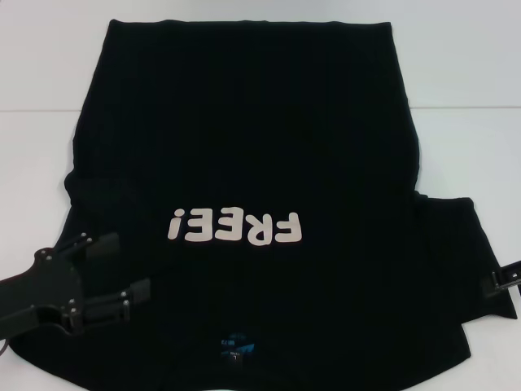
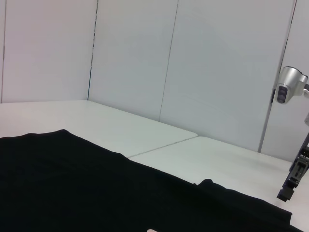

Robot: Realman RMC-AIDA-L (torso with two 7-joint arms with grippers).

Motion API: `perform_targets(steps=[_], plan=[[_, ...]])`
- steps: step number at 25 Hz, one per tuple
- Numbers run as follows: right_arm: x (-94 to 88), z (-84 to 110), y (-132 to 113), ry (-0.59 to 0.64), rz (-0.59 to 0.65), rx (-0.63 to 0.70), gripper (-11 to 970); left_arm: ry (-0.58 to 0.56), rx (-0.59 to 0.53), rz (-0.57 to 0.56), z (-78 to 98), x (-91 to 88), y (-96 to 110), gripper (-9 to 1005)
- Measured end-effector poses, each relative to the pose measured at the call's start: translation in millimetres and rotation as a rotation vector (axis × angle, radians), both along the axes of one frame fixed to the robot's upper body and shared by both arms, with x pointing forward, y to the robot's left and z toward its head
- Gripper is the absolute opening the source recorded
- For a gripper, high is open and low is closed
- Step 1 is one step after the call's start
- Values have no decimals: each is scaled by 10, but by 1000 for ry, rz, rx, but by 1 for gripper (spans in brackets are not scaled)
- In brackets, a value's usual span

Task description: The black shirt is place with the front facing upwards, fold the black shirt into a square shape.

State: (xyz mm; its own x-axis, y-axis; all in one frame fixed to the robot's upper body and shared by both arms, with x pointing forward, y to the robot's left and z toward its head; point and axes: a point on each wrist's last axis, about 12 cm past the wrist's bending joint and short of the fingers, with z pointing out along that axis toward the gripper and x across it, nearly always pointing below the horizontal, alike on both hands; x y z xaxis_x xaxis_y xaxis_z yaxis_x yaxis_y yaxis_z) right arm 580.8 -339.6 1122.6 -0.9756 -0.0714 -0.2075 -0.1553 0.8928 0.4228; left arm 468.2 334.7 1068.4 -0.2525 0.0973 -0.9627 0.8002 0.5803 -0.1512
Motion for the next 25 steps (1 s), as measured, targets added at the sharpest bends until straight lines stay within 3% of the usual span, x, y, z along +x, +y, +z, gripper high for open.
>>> perform_targets(steps=[25], plan=[[66,-73,92,-13,33,-57,826,-1,-4,-1,-8,-4,-14,935]])
